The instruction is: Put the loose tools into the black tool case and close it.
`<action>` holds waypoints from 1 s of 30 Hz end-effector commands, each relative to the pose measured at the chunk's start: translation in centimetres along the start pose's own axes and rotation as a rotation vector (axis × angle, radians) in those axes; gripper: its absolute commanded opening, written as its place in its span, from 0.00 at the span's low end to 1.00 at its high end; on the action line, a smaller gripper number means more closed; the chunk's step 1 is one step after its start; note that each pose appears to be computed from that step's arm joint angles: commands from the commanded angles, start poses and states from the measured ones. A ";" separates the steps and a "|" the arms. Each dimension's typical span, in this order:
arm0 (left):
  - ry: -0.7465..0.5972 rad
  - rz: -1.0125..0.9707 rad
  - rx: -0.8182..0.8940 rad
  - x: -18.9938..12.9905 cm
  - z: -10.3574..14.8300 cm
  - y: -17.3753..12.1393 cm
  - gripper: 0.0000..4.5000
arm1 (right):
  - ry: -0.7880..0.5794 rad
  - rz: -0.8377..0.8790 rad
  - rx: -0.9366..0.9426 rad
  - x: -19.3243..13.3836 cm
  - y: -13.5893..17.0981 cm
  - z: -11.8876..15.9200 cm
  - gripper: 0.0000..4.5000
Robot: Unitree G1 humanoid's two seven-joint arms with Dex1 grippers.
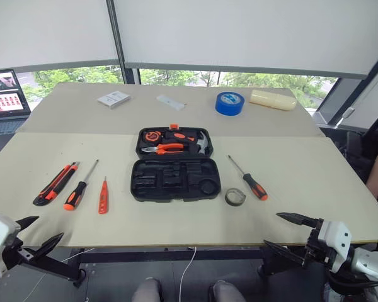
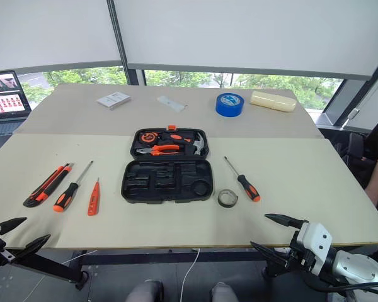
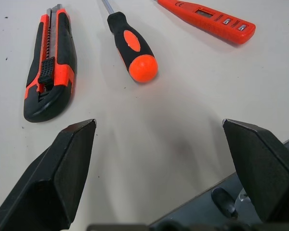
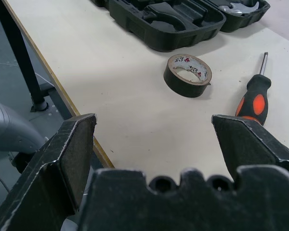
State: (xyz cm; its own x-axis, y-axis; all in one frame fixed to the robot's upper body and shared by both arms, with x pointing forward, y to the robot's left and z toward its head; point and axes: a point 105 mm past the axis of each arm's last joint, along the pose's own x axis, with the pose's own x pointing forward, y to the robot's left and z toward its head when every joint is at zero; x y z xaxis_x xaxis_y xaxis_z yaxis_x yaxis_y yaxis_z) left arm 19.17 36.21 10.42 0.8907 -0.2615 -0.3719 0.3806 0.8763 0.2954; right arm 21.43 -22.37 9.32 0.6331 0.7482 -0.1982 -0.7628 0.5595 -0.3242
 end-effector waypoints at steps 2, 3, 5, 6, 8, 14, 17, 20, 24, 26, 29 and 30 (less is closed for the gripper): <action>-0.055 0.240 -0.285 -2.0 -1.1 3.2 1.00 | -0.234 -0.040 -0.022 2.4 -1.3 5.2 0.99; -0.043 0.287 -0.378 -2.8 -2.1 3.5 1.00 | -0.308 -0.035 -0.003 3.1 -1.6 6.8 0.99; -0.028 0.326 -0.463 -3.6 -2.9 3.7 1.00 | -0.394 -0.035 0.010 3.8 -2.2 8.9 0.99; -0.030 0.329 -0.485 -3.7 -2.7 3.7 1.00 | -0.419 -0.037 0.001 4.0 -2.4 9.7 0.99; -0.049 0.322 -0.519 -3.8 -1.8 3.9 1.00 | -0.457 -0.039 -0.027 4.4 -2.8 10.8 0.99; 0.036 0.221 -0.433 -0.3 1.9 3.3 1.00 | -0.484 0.000 -0.064 5.3 -2.5 11.7 0.99; 0.057 0.223 -0.418 2.5 3.8 3.7 1.00 | -0.467 0.026 -0.075 5.8 -2.2 11.4 0.99; 0.101 0.160 -0.425 5.2 5.4 2.9 1.00 | -0.463 0.052 -0.062 6.1 -2.1 11.3 0.99; 0.193 0.181 -0.386 6.9 4.7 2.8 1.00 | -0.459 0.085 -0.079 6.3 -1.7 11.4 0.99; 0.220 0.177 -0.401 8.0 4.3 2.5 1.00 | -0.463 0.087 -0.083 6.3 -1.6 11.5 0.99; 0.247 0.198 -0.419 9.3 3.9 2.5 0.88 | -0.466 0.087 -0.090 6.2 -1.6 11.4 1.00; 0.250 0.202 -0.420 9.5 3.8 2.5 0.82 | -0.465 0.088 -0.090 6.2 -1.6 11.4 1.00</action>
State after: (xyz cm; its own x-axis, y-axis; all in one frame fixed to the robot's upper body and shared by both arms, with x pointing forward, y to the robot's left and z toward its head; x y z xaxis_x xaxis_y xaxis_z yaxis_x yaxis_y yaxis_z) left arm 29.41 34.08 11.06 0.8337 -0.0343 -0.5511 0.0459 0.9989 0.0074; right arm 25.38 -14.50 18.34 0.4374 0.8804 0.1832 -0.8000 0.4740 -0.3677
